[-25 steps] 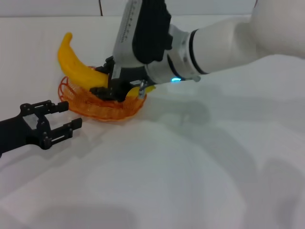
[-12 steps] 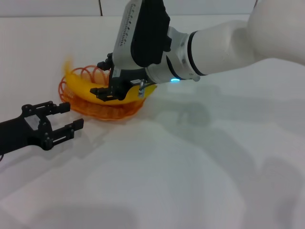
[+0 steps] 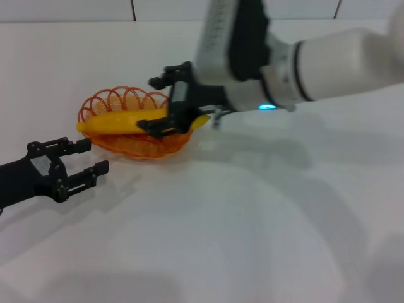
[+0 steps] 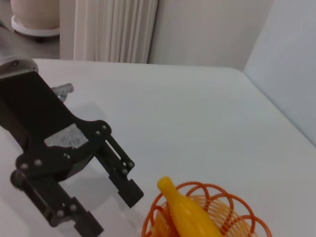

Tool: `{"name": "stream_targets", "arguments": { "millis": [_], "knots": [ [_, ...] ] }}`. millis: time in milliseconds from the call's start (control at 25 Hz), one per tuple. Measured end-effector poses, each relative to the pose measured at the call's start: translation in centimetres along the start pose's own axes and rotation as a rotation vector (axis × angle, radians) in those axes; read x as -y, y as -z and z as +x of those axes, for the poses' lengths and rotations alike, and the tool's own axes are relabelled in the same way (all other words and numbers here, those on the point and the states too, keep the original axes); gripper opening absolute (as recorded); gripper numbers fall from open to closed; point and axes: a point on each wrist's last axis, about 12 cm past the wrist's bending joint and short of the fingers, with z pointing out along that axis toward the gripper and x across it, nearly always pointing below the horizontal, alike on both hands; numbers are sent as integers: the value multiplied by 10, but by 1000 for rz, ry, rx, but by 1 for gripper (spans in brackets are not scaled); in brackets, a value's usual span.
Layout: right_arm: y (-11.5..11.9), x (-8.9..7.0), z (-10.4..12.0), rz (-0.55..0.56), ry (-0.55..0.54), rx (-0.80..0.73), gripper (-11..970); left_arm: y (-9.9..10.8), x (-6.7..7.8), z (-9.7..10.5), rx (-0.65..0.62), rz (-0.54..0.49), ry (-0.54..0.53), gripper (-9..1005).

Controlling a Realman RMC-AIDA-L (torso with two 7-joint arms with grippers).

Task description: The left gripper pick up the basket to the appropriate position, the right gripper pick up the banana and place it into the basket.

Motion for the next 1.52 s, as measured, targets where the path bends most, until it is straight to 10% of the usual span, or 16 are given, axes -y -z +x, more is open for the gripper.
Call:
{"name": "stream_targets", "arguments": {
  "millis": [640, 1520],
  "knots": [
    [85, 24, 111, 24, -255, 226, 806, 1, 2, 3, 26, -23, -6, 591],
    [116, -15, 193, 77, -267, 245, 803, 1, -1, 4, 77, -92, -2, 590]
  ]
}}
